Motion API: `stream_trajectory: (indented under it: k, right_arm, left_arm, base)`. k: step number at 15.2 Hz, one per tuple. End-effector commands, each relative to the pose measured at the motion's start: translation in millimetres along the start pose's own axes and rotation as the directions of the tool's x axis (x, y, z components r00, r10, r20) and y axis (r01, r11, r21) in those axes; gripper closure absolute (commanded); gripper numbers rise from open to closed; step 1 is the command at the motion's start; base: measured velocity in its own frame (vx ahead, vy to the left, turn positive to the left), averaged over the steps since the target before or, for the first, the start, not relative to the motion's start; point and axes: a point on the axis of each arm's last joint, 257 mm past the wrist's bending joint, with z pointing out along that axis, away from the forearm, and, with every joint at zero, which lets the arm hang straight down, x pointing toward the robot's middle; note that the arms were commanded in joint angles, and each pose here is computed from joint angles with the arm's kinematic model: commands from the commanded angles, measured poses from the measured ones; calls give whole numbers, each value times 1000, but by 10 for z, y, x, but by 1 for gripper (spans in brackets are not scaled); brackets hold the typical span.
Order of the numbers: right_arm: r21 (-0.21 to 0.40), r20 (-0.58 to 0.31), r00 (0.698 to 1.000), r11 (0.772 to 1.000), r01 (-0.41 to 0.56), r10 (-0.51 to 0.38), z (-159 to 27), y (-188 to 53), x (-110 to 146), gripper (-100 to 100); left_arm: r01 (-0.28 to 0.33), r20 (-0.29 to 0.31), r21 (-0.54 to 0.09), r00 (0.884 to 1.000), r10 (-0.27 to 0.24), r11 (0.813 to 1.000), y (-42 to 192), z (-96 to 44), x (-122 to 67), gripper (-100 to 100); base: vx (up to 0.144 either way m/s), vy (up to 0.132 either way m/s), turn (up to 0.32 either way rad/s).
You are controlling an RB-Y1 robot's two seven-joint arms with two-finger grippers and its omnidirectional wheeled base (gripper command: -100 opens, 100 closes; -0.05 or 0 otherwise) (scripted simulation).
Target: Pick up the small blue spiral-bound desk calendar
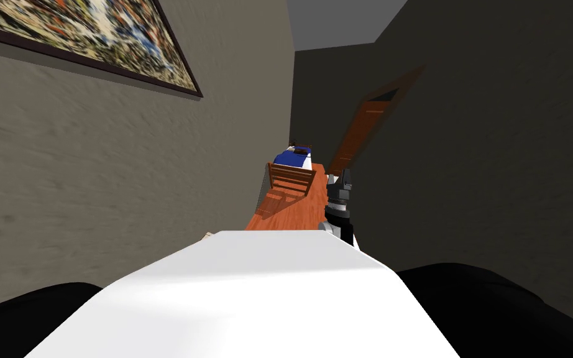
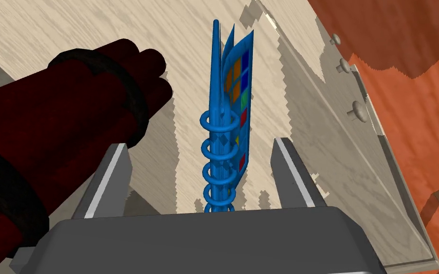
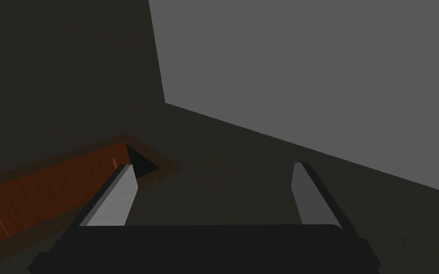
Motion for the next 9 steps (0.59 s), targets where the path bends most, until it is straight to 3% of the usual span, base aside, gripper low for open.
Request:
stream_trajectory:
  k: [1,4,8,9]
  right_arm:
    - [0,0,1000,1000,0,0,0,0,0,0]
    - [0,0,1000,1000,0,0,0,0,0,0]
    - [0,0,1000,1000,0,0,0,0,0,0]
    - [0,0,1000,1000,0,0,0,0,0,0]
  left_arm:
    - [0,0,0,1000,0,1000,0,0,0,100]
    - [1,0,-1,1000,-1,1000,5,-1,0,100]
    - [-6,-1,1,1000,6,1000,-173,-147,-41,100]
    - [-8,-1,1,1000,8,1000,-135,-106,-35,100]
  base:
    - [0,0,0]
    - [0,0,0]
    - [-26,-46,25]
    - [-23,-26,4]
